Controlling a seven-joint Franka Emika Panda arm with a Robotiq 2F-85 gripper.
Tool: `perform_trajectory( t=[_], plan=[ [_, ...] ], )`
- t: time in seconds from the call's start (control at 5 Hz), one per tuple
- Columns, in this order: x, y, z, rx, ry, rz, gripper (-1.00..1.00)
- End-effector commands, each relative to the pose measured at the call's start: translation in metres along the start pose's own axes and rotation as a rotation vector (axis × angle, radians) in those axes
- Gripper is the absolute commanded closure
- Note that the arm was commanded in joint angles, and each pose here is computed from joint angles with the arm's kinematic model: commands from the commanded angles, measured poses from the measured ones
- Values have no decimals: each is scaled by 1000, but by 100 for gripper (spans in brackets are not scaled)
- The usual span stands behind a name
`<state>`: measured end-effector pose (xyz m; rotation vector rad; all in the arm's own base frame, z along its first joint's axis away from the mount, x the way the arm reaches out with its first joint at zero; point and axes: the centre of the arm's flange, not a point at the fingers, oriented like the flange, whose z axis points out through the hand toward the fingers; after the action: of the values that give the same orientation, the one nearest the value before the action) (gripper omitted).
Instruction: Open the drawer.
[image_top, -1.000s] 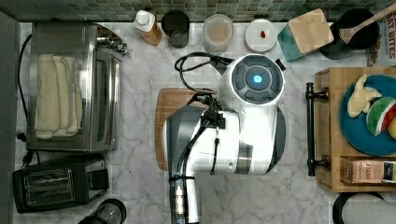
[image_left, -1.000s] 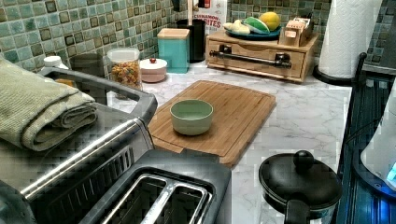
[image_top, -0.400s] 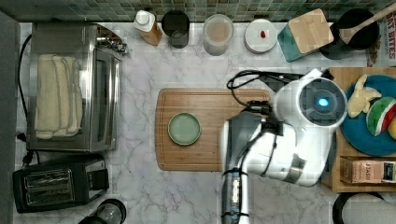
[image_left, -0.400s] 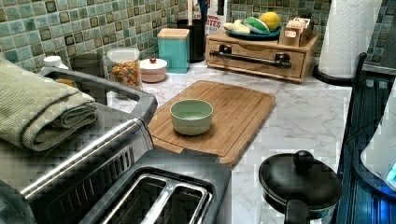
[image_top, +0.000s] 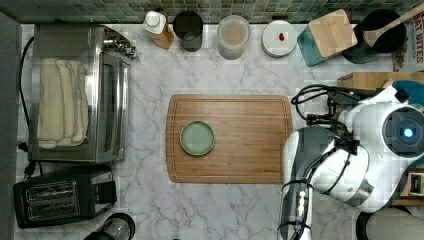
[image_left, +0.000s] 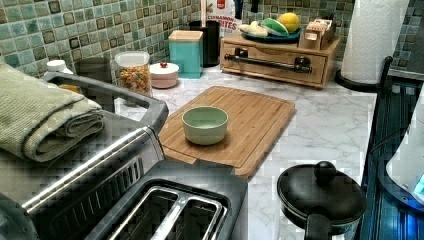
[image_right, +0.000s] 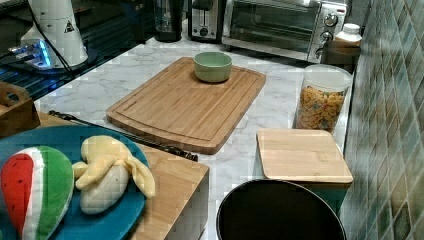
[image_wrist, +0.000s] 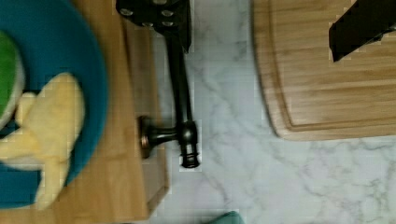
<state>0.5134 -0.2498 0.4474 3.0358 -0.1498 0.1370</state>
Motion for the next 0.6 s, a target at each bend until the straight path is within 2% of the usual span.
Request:
perform_trajectory(
  t=[0.2,0.6],
  plan=[
    [-6,42,41,-52,1,-151,-100],
    [-19,69,80,-31,8,-191,-100]
  ],
)
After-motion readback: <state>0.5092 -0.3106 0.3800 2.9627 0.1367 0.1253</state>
